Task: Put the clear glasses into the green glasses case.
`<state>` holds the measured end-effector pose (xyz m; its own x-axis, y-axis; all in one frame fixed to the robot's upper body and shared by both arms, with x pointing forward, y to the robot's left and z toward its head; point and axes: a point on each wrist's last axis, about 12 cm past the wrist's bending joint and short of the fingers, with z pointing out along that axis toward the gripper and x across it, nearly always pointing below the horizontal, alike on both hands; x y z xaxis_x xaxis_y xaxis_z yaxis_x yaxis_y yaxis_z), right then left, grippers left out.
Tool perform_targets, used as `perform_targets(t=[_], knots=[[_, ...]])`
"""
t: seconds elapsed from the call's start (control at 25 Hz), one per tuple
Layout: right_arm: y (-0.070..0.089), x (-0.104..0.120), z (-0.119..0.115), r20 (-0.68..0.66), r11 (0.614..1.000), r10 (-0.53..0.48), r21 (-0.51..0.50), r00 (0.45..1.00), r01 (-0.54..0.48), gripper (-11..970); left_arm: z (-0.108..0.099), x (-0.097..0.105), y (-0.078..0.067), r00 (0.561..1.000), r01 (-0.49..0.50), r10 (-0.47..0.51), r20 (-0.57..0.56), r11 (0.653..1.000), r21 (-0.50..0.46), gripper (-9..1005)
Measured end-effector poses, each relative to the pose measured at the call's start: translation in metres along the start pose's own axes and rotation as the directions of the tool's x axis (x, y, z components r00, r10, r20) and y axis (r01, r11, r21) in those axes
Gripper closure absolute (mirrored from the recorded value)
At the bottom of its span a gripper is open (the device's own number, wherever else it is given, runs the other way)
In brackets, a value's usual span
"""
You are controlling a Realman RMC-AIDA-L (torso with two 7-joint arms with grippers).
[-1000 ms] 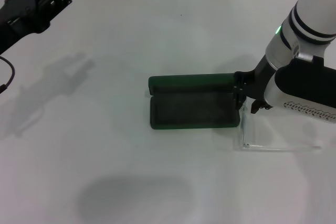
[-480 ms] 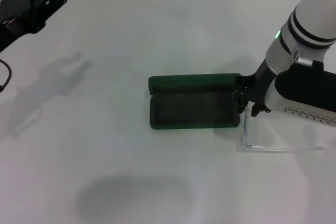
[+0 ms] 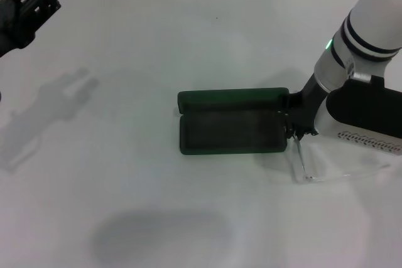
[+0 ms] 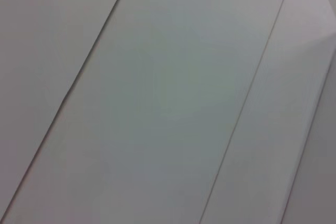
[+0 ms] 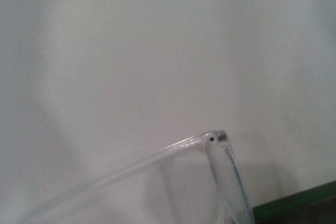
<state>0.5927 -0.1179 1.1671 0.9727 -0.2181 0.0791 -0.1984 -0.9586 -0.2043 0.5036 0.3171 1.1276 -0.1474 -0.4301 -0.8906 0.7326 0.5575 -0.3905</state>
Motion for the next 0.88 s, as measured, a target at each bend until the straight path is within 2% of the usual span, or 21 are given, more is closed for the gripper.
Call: perform_targets(t=[0.32,0.68,0.88], knots=[[-0.002,-0.010,-0.002,-0.003,0.999,0.003,0.038,1.000,-0.003,884,-0.005,0.002,-0.004,1.000,0.005,-0.005,-0.003,1.000,0.018,569],[0.009,-0.025,-0.009,0.010,0.992,0.076,0.098,0.997,-0.077,896,-0.009,0.004,-0.010,1.000,0.011,-0.010,-0.004,0.998,0.059,569],[0.019,-0.035,-0.021,0.048,0.988,0.123,0.083,0.991,-0.127,897,-0.009,0.004,-0.012,1.000,0.014,-0.013,-0.004,0.997,0.073,568]])
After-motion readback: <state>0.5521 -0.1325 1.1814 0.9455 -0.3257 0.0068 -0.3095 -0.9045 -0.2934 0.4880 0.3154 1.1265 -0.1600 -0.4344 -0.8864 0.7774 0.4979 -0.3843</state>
